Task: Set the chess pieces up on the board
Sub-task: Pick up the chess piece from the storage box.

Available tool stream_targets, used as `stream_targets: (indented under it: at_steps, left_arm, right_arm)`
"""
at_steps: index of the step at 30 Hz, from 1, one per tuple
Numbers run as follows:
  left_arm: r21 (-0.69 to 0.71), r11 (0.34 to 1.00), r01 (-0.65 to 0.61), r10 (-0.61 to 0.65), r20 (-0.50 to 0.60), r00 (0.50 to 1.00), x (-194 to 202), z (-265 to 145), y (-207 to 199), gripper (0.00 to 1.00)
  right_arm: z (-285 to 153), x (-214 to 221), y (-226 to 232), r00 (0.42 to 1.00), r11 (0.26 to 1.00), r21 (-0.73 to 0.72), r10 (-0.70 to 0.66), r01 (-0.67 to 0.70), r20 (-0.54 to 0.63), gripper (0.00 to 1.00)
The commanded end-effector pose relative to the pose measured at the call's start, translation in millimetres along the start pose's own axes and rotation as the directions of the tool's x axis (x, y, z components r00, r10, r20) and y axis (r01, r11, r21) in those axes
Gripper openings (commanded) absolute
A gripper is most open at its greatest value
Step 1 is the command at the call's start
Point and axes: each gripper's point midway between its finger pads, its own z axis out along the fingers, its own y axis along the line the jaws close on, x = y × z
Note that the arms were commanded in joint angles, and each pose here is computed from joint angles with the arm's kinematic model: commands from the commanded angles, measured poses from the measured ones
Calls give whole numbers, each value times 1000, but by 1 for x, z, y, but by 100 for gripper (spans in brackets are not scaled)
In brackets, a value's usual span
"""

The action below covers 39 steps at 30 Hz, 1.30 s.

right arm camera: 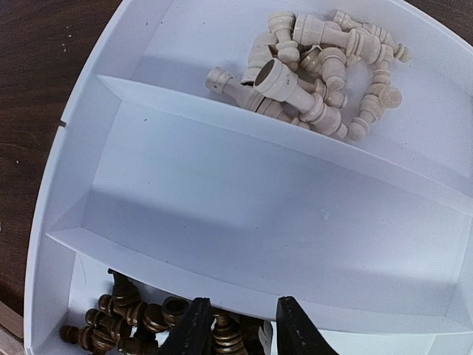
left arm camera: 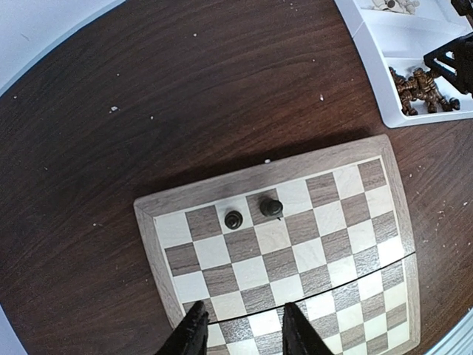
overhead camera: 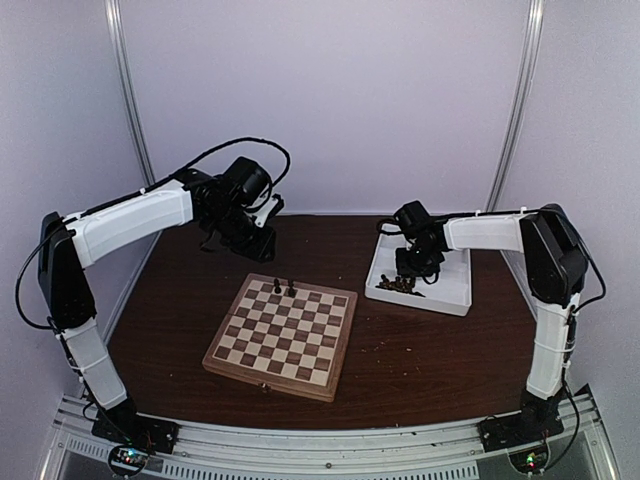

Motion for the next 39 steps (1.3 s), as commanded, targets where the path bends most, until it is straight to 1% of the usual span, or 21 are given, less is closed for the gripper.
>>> stream_targets:
  at_steps: [1,12,16,25,29,39]
  left_arm:
    - [24,1000,17,-17,30,999,-4,-11,-2,35]
    - [28,999,20,-21,51,998,-2,-15,-1,36]
    - [31,999,21,-23,51,998,-3,-15,-2,36]
    - [40,999,20,-23,56,998,-4,-18,-4,36]
    - [44,999,13,-16,65,998,-4,-20,-6,35]
    - [55,998,14,-18,61,998,0,-19,-9,36]
  right_arm:
    - [-3,7,-14,1000,999,43,10,-9,-14,32]
    - [-6,16,-17,1000,999,36,11,-10,-27,30]
    - [-15,13,-20,1000,999,38,6,-6,-8,33]
    - [-37,6,-25,999,999,34,-13,12,31,35]
    - [-33,10,-21,1000,1000,11,-24,24,18,35]
    - [-20,14,-15,1000,1000,-4,-28,28,-9,30]
